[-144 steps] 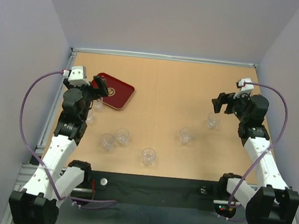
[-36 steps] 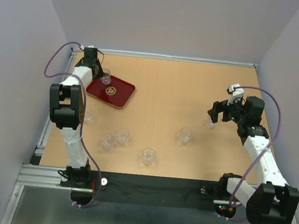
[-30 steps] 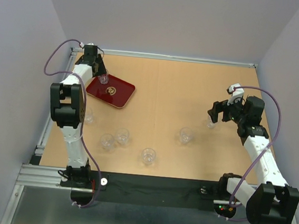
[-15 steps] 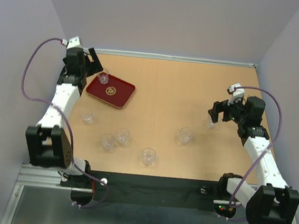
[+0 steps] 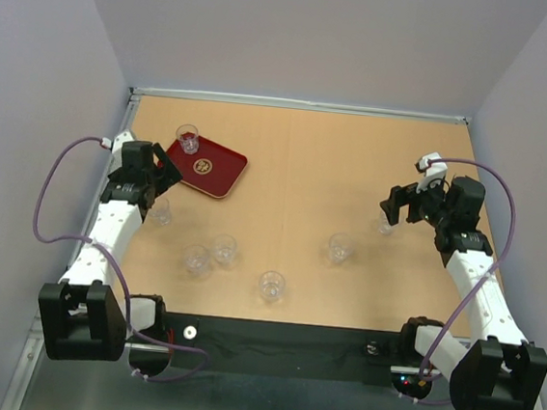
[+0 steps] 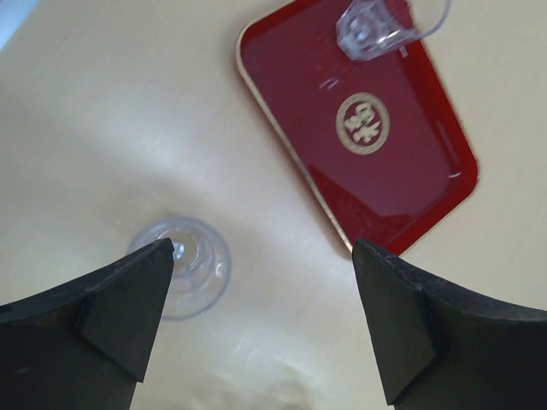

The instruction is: Place the glasses into the tray

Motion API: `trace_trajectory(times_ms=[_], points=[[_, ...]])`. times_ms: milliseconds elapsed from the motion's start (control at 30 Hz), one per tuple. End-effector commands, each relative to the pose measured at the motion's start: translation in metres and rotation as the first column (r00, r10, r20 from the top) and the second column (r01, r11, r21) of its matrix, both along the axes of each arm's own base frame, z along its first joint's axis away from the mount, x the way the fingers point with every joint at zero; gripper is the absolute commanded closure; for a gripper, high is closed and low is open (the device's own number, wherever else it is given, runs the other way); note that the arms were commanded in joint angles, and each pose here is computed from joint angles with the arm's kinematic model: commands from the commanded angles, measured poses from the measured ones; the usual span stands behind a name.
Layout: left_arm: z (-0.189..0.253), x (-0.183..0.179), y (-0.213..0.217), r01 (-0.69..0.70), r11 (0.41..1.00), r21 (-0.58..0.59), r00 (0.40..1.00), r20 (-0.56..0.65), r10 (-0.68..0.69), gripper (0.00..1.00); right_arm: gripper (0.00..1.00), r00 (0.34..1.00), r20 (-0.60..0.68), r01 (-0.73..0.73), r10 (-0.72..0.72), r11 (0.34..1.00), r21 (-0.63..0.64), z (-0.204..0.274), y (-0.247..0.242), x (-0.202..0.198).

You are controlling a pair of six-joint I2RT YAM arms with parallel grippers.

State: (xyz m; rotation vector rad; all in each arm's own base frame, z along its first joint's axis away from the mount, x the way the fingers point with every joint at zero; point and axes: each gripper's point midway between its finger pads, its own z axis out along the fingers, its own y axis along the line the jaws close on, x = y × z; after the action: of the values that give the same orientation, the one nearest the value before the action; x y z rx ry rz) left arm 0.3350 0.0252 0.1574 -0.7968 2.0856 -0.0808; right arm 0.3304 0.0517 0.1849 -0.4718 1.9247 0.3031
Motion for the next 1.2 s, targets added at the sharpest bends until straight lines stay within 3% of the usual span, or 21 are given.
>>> trace_trajectory(times_ms=[0,200,500,533,967,1000,1033,1067,1167], points=[[-0.018,-0.027,0.003,-0.071,0.997,-0.028,0.993,-0.093,0.068,0.03,0.00,0.998,0.063,-0.009,0.010,1.000,-0.006,0.021,0.001,0.005],[-0.036,-0.037,0.003,-0.095,0.995,-0.040,0.986,-0.139,0.089,0.07,0.00,0.998,0.060,-0.007,0.007,1.000,-0.007,0.020,0.000,0.005],[-0.047,-0.019,0.000,-0.061,0.997,-0.041,0.983,-0.177,0.052,0.27,0.00,0.998,0.056,-0.001,0.002,1.000,-0.009,0.019,-0.001,0.006],[-0.050,-0.017,-0.001,-0.054,0.998,-0.039,0.981,-0.187,0.046,0.33,0.00,0.998,0.058,0.000,0.000,1.000,-0.010,0.019,-0.001,0.006],[-0.077,-0.011,-0.007,0.017,0.999,-0.043,0.966,-0.257,-0.028,0.72,0.00,0.998,0.058,0.000,0.001,1.000,-0.011,0.019,-0.001,0.006],[-0.079,-0.011,-0.008,0.027,0.999,-0.046,0.964,-0.264,-0.038,0.78,0.00,0.998,0.058,-0.001,0.002,1.000,-0.010,0.020,-0.001,0.006],[-0.078,-0.010,-0.009,0.037,0.998,-0.043,0.963,-0.267,-0.047,0.96,0.00,0.998,0.059,0.000,0.000,1.000,-0.010,0.020,-0.001,0.005],[-0.078,-0.010,-0.007,0.035,0.999,-0.036,0.962,-0.269,-0.043,1.00,0.00,0.998,0.059,0.002,-0.001,1.000,-0.011,0.020,-0.001,0.006],[-0.066,-0.008,0.001,0.042,0.999,0.018,0.966,-0.255,-0.036,1.00,0.00,0.998,0.061,0.003,-0.002,1.000,-0.013,0.020,-0.002,0.006]])
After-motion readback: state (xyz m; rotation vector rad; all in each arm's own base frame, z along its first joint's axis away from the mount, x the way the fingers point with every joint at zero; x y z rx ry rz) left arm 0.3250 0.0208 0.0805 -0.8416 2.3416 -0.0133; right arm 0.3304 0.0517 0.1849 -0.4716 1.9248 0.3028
